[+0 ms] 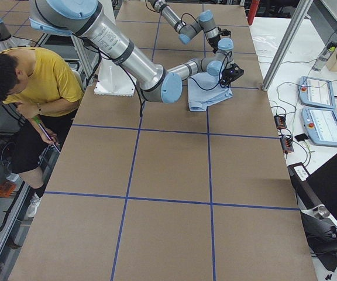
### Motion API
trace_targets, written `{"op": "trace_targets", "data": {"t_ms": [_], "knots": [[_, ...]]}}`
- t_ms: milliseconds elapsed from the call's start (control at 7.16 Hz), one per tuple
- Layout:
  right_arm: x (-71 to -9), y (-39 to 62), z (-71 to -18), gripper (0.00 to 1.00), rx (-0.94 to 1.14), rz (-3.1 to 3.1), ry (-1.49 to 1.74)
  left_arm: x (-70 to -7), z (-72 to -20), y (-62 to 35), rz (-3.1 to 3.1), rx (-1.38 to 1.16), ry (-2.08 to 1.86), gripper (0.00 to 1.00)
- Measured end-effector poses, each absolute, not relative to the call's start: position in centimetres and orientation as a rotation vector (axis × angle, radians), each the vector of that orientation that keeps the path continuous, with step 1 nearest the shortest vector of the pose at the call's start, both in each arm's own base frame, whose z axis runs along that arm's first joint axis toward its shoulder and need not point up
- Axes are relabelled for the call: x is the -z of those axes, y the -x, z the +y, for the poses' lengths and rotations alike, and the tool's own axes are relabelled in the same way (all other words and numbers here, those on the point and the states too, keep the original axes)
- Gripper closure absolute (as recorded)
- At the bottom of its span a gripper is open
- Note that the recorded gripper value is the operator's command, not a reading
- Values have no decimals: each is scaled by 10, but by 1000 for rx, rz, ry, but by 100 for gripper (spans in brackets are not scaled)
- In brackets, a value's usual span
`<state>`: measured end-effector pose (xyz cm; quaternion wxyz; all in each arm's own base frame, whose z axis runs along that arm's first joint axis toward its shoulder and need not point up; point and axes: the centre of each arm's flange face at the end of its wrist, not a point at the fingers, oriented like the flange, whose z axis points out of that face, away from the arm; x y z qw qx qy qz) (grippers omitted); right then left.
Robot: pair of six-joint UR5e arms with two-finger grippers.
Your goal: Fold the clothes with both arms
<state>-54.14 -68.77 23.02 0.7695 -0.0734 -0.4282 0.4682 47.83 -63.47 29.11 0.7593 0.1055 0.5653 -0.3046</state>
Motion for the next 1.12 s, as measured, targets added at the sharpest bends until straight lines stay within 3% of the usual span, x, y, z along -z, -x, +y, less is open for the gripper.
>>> {"op": "trace_targets", "data": {"t_ms": [279,698,1117], "knots": [[-245,530,-696,0,-995,-916,132,-304,-651,-463,1231,663,-283,61],[-314,469,-710,0,-858,-875,35,-344,-672,-430,1176,615,-355,61],[-408,361,-713,0,-599,-820,-60,-425,-682,-317,1072,295,-421,57]]}}
